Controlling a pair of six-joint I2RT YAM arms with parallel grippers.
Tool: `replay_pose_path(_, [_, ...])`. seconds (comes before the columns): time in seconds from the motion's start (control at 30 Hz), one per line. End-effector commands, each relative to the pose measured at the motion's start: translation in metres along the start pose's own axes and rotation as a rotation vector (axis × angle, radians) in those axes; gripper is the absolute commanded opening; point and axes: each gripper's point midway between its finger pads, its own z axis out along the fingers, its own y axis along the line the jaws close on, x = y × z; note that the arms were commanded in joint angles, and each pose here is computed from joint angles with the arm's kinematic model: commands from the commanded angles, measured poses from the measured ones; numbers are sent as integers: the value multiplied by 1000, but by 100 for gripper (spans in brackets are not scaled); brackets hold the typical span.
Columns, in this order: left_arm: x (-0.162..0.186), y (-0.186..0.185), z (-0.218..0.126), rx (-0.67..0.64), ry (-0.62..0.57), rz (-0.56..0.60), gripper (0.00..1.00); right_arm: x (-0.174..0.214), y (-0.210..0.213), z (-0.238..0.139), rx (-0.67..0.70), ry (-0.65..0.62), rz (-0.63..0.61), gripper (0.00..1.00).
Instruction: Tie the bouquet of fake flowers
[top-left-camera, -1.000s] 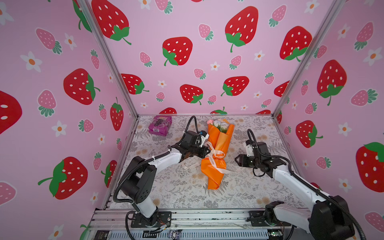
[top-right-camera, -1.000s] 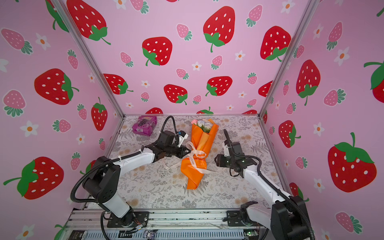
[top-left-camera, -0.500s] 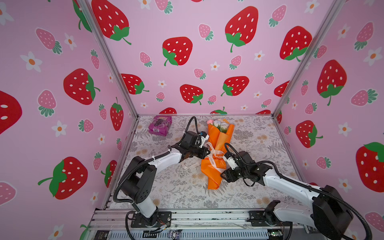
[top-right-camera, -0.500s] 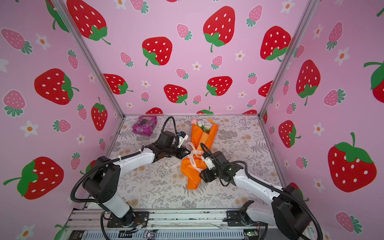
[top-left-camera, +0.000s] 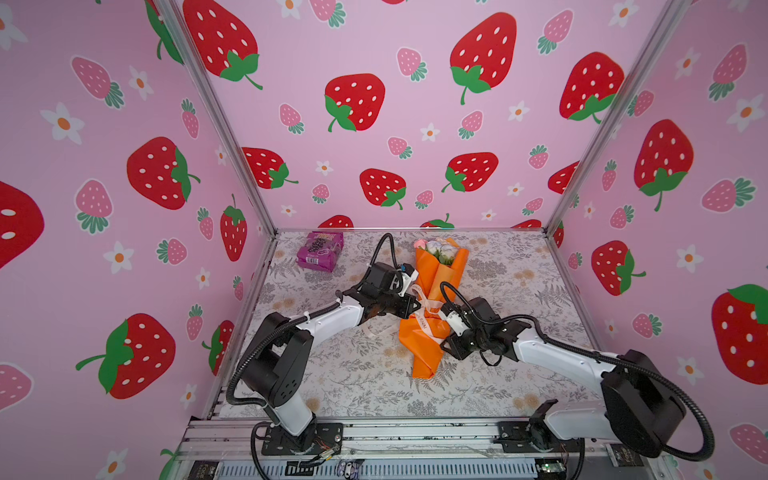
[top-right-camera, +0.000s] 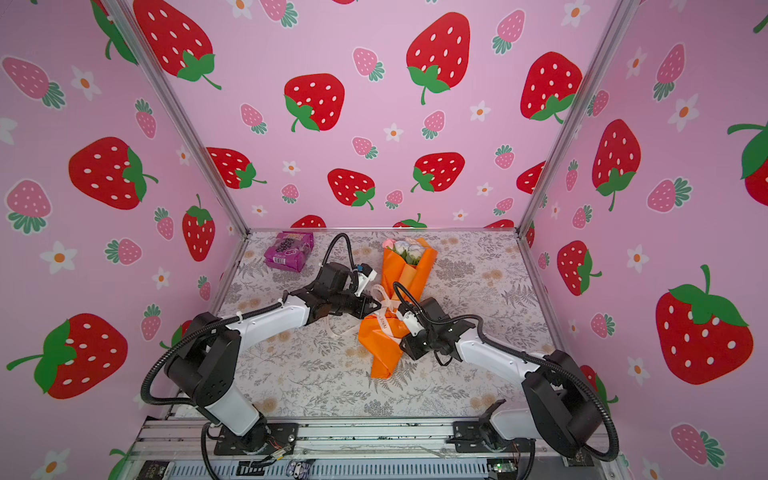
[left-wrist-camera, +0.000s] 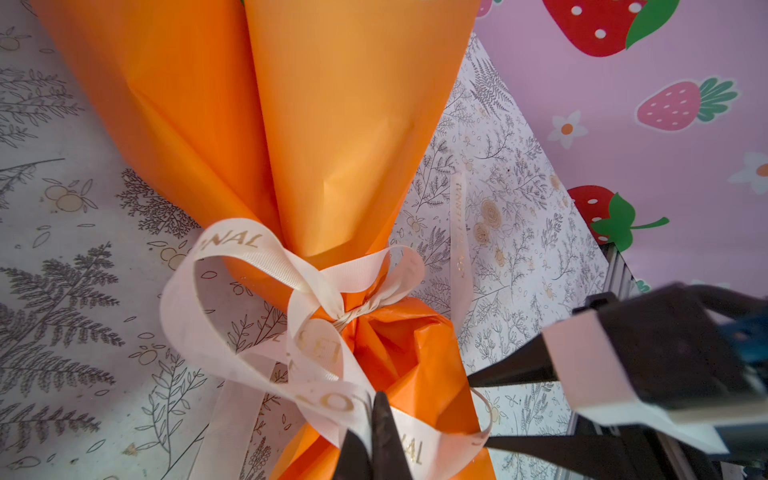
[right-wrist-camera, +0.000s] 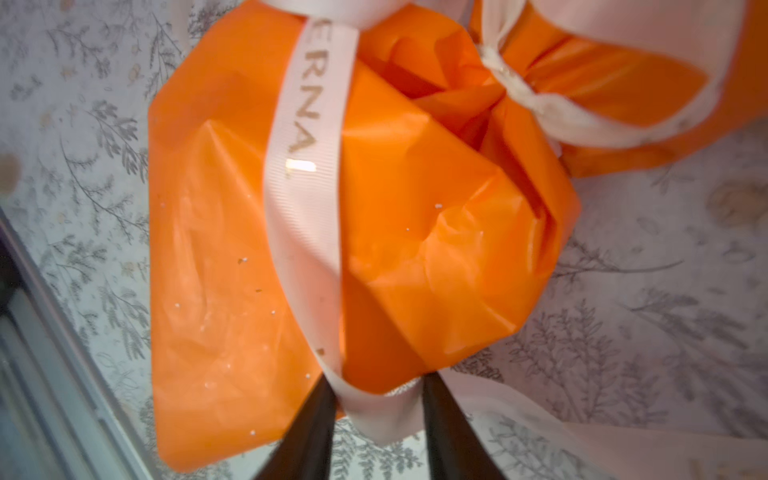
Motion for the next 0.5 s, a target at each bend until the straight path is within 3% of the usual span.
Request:
replay_pose_path(0.0, [-2,1,-2,1,-4,7,1,-11,0,-13,10,-35,-11,17])
replay_pose_path(0.07, [-2,1,-2,3,-4,5,1,-11,1,-16,11,-30,-14,10])
replay_pose_path(0.23, [-3,2,-3,-4,-7,4,1,-22,-3,-21,41,-49,11,8])
replay_pose_path(0.47, [13,19,-8,-70,0,-38,5,-57,-19,-19,78,-130,228,7])
